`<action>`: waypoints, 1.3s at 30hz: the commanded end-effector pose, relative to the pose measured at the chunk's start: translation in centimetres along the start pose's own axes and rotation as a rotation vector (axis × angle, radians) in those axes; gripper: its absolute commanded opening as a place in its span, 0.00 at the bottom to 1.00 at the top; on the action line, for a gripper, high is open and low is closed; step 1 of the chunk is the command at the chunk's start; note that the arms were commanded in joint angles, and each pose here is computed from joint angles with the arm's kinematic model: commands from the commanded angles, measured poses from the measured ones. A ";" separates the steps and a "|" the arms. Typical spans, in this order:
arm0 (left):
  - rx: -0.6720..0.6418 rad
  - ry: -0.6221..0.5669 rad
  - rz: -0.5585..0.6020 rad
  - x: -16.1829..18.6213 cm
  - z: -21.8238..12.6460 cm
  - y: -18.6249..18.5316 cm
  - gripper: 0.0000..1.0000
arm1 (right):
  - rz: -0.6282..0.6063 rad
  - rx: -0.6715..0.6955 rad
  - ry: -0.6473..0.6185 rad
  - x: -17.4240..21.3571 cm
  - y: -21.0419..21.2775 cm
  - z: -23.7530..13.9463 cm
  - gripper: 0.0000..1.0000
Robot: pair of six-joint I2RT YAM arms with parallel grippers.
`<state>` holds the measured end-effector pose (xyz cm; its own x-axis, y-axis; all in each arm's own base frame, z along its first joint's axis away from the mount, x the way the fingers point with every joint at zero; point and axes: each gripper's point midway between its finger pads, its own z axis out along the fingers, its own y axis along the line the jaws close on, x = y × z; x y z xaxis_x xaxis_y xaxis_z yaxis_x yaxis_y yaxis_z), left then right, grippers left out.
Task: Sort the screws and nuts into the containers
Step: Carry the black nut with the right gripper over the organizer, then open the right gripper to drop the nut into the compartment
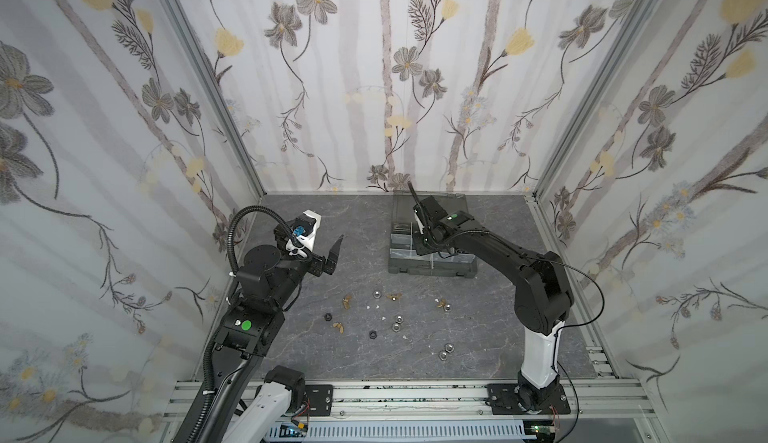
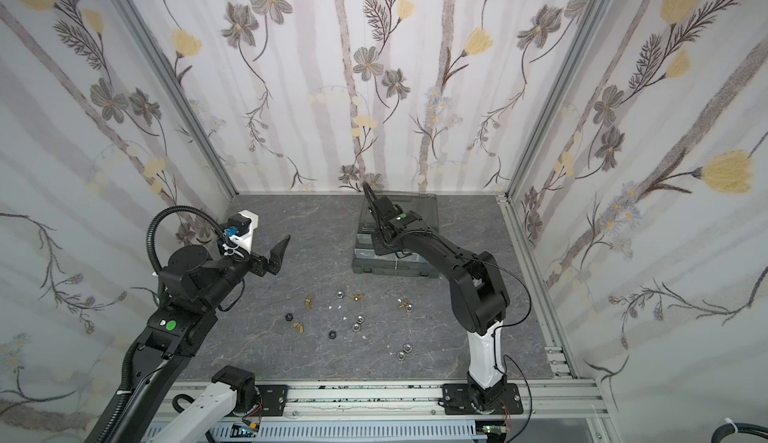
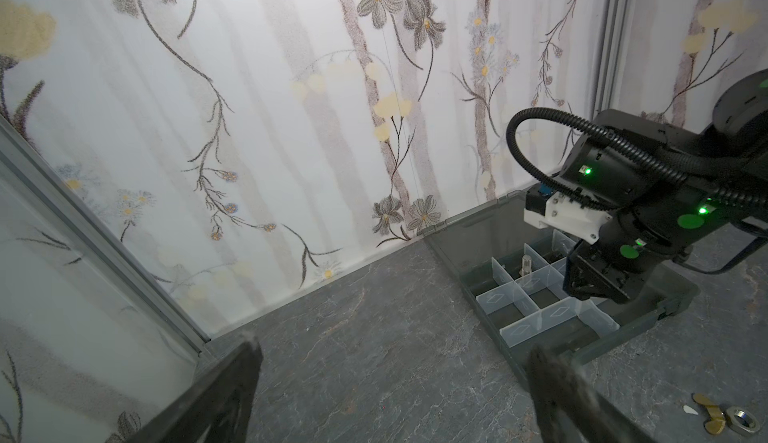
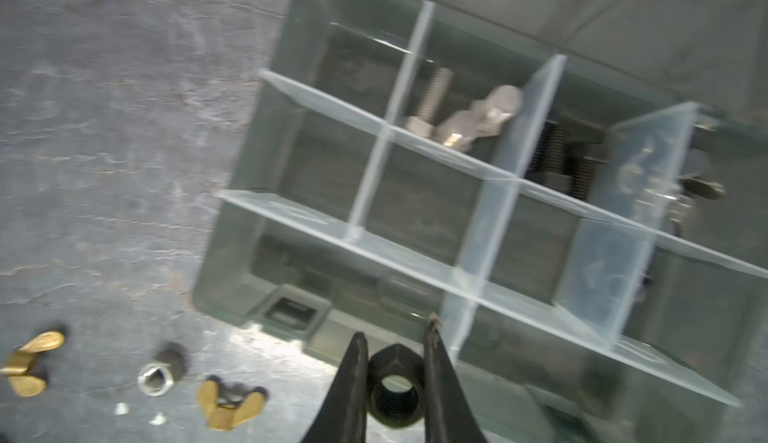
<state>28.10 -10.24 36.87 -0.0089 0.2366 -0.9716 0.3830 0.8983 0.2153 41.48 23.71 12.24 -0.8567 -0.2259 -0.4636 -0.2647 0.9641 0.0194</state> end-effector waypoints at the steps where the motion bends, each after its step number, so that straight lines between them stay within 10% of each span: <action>1: -0.008 -0.043 0.017 -1.4 0.3 0.3 1.00 | -0.022 0.092 -0.003 -0.1 -4.7 -0.3 0.16; 19: 0.001 0.038 0.033 -1.1 3.2 0.6 1.00 | 0.031 0.183 0.038 -0.1 -13.8 4.9 0.18; 39: -0.005 -0.007 0.026 -2.0 1.1 0.6 1.00 | -0.059 0.156 -0.026 -2.2 -8.6 1.0 0.34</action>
<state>29.87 -10.70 38.42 -0.0149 0.2552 -0.9668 0.3817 0.8951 0.2304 46.72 13.77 9.83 -0.8606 -0.2370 -0.4507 -0.2016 0.9714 -0.1259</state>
